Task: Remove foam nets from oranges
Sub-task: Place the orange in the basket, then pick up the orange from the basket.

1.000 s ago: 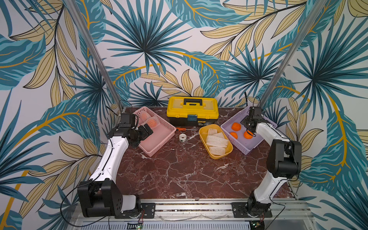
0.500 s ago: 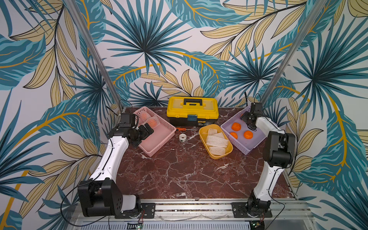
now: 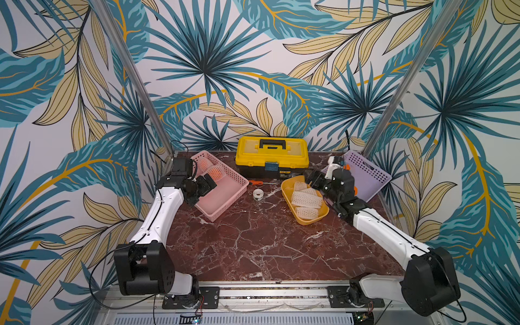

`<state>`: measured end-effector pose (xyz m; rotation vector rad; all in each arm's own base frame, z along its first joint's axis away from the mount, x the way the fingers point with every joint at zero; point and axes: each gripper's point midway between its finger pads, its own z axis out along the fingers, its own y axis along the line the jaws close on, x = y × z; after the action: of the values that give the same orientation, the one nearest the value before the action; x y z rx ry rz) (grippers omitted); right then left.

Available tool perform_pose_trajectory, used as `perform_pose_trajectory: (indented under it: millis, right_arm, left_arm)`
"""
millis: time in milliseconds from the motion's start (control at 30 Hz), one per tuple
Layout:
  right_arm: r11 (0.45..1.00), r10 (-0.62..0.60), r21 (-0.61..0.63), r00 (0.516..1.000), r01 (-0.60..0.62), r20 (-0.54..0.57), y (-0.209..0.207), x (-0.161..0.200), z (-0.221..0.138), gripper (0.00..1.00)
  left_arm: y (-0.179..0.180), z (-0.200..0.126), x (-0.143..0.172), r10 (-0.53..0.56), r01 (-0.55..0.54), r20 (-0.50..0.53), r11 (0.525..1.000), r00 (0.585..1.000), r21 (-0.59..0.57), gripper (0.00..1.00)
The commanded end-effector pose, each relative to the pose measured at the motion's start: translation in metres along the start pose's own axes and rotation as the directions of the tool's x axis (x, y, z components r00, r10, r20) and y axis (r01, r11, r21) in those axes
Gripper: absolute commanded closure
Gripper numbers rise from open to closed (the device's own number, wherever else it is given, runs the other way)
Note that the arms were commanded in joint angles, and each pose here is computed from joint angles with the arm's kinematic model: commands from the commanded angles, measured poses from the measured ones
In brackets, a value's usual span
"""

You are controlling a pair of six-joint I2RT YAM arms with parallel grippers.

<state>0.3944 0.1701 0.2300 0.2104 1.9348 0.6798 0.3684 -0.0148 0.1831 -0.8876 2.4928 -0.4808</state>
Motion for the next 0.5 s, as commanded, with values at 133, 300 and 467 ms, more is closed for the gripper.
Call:
perform_pose_trajectory:
  millis: [133,300,467]
  right_arm:
    - [0.87,-0.428,-0.336,0.891,0.36,-0.153,0.097,0.14,-0.014,0.22]
    - [0.8,-0.532,-0.411,0.833,0.437,-0.151,0.11,0.183,-0.012,0.24]
    - [0.783,-0.578,-0.387,0.799,0.487,-0.165,0.105,0.185,-0.01,0.25]
  left_arm:
    - [0.027,0.028,-0.024,0.005,-0.013,-0.031,0.963,1.0,-0.267,0.17]
    - [0.023,0.052,-0.047,0.097,-0.118,-0.078,0.93,0.992,-0.348,0.19]
    - [0.028,0.079,-0.061,0.148,-0.186,-0.125,0.898,0.981,-0.399,0.11]
